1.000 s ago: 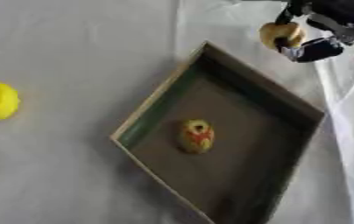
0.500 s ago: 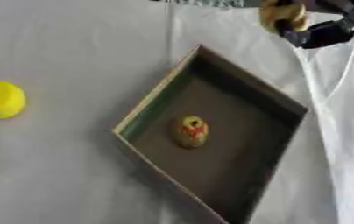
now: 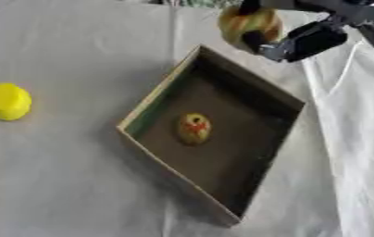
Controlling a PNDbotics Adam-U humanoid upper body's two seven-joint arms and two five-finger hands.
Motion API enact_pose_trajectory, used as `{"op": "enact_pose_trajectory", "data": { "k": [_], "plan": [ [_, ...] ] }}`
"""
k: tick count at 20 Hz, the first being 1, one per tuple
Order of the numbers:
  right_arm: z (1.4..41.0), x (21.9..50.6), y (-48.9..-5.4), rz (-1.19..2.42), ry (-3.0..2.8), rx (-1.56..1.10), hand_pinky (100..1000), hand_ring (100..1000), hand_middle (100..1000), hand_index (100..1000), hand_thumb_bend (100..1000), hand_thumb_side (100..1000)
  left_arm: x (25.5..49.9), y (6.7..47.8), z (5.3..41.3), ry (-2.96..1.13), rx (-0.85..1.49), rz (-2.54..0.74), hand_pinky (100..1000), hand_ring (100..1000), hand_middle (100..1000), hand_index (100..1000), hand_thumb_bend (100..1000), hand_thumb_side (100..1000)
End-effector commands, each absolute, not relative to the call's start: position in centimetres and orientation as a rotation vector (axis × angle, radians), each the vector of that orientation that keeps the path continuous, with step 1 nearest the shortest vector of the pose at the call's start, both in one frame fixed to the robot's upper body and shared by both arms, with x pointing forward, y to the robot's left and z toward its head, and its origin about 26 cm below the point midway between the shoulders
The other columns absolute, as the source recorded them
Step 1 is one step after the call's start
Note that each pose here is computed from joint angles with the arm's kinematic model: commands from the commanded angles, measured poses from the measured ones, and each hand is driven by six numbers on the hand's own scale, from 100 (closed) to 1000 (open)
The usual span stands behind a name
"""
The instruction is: Pick up objects on the table and place them in the box.
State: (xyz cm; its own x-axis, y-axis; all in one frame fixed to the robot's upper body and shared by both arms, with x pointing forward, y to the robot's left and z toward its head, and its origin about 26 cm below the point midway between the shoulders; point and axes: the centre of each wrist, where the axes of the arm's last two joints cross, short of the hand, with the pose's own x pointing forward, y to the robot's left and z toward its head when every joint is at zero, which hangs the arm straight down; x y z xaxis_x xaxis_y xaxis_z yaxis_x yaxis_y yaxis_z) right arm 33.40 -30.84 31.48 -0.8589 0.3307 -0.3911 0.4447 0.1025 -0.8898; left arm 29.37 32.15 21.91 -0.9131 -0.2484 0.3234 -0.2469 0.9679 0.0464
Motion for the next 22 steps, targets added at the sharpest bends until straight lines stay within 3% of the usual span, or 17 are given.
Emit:
{"op": "enact_pose_trajectory", "data": {
  "k": [1,7,16,20,21,22],
  "plan": [
    [31.8,32.2,-27.8,-1.833,2.151,0.679,693,541,357,391,100,351,28.9,32.7,22.7,-2.803,0.408,-0.026,819,805,763,846,100,621],
    [29.2,30.2,-23.8,-1.867,2.061,0.553,693,525,362,396,100,310,28.9,32.8,22.5,-2.793,0.417,-0.028,819,805,764,846,100,624],
    [24.2,29.9,-23.0,-2.136,1.980,0.566,693,525,366,404,100,297,28.9,32.5,22.2,-2.784,0.401,-0.025,819,805,765,846,100,623],
    [23.6,29.8,-23.1,-2.185,1.945,0.600,720,620,499,561,100,366,28.9,32.4,22.1,-2.781,0.396,-0.026,819,805,765,846,100,622],
    [23.6,29.8,-23.2,-2.190,1.938,0.617,738,694,583,669,100,419,28.9,32.4,22.0,-2.778,0.396,-0.026,819,805,765,845,100,622],
    [23.6,29.8,-23.4,-2.194,1.927,0.636,791,807,737,834,100,458,28.9,32.4,22.0,-2.776,0.397,-0.026,819,805,765,845,100,622]
  ]
}}
